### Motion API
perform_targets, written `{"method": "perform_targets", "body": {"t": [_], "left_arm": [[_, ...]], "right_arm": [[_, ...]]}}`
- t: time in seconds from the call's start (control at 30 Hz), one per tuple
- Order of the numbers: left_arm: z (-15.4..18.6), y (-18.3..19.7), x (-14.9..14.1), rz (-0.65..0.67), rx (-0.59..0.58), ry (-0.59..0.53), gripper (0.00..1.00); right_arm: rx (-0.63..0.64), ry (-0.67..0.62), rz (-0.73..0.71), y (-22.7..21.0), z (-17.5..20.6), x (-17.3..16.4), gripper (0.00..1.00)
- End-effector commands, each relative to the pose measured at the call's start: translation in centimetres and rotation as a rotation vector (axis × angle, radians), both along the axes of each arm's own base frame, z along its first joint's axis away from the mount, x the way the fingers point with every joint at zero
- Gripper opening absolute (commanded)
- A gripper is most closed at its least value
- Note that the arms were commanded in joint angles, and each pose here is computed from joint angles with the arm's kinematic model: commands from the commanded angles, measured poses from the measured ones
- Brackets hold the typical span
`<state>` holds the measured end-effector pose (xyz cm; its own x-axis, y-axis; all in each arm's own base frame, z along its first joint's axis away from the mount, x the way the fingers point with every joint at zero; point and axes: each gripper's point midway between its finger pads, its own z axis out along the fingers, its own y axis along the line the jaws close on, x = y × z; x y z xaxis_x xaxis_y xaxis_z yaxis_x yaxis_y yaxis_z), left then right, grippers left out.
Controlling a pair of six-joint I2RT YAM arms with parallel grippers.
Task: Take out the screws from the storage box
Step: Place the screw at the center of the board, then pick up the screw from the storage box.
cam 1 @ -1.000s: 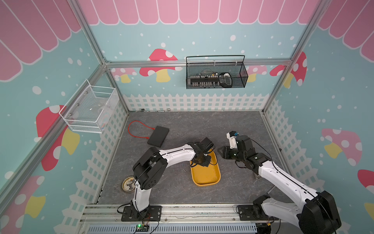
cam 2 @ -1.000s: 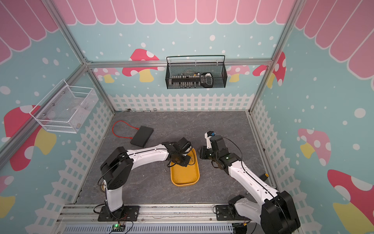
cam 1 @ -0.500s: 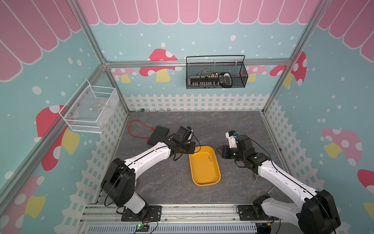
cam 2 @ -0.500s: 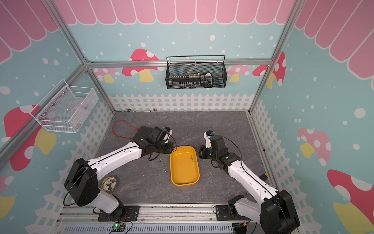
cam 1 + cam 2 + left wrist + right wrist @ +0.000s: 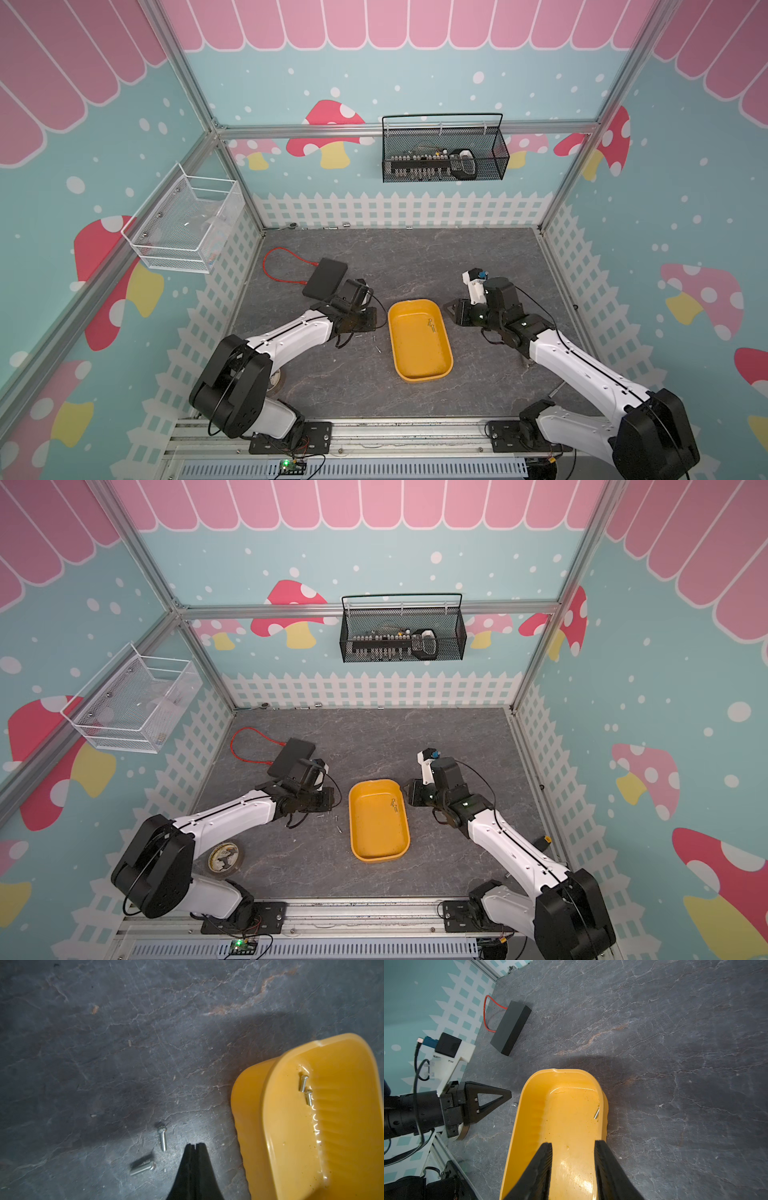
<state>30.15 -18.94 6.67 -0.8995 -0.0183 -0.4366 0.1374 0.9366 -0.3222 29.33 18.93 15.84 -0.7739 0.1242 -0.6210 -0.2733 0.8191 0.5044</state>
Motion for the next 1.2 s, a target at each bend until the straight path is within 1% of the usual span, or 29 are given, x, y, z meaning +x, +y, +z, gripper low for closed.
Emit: {"method": "perform_targets", "body": {"t": [0.0,0.2,0.27,0.3,0.33,0.43,0.5,0.57,0.63,0.7,0.77,0.83,0.93,1.1,1.17], "left_arm": [[0.2,-0.2,1.0,0.016,-0.029,-0.041,0.0],[0.1,-0.7,1.3,-0.004,-0.03,-0.037,0.06],[1.6,-1.3,1.7,-0.007,-0.06,-0.072,0.1],[2.7,-1.7,1.9,-0.011,-0.074,-0.095,0.15],[4.1,-2.5,2.1,-0.023,-0.092,-0.128,0.21],[8.2,-5.9,2.1,-0.087,-0.128,-0.22,0.24],[9.7,-8.4,1.6,-0.129,-0.158,-0.226,0.24],[10.1,-11.1,0.7,-0.186,-0.169,-0.201,0.25],[9.4,-12.6,0.2,-0.22,-0.159,-0.181,0.25],[7.7,-14.1,-0.4,-0.261,-0.175,-0.107,0.26],[5.8,-15.6,-1.4,-0.3,-0.164,-0.048,0.28],[4.9,-16.8,-2.0,-0.321,-0.142,-0.038,0.29],[4.1,-17.9,-2.4,-0.338,-0.127,-0.028,0.32],[1.5,-18.5,-2.3,-0.34,-0.092,0.028,0.36],[0.5,-18.6,-2.2,-0.345,-0.053,0.035,0.36]], "right_arm": [[0.006,0.009,0.004,0.1,-0.5,0.0,0.4],[0.009,0.009,0.007,0.2,-0.4,0.0,0.4],[0.007,0.008,0.005,0.2,-0.4,0.1,0.4],[0.006,0.009,0.005,0.2,-0.5,0.1,0.4],[0.006,0.009,0.01,0.3,-0.6,0.1,0.4],[-0.004,0.029,0.016,0.4,-1.4,0.2,0.4],[-0.017,0.039,0.014,0.3,-2.0,0.3,0.4],[-0.036,0.046,0.006,0.1,-2.5,0.5,0.4],[-0.053,0.055,-0.001,-0.1,-3.1,0.6,0.4],[-0.072,0.057,-0.018,-0.5,-3.5,0.7,0.4],[-0.103,0.036,-0.065,-1.5,-3.5,0.9,0.4],[-0.116,0.015,-0.087,-2.1,-3.3,0.8,0.4],[-0.131,0.016,-0.093,-2.5,-3.4,0.7,0.4],[-0.132,0.042,-0.085,-2.5,-4.3,0.3,0.4],[-0.132,0.055,-0.078,-2.4,-4.8,0.2,0.4]]}}
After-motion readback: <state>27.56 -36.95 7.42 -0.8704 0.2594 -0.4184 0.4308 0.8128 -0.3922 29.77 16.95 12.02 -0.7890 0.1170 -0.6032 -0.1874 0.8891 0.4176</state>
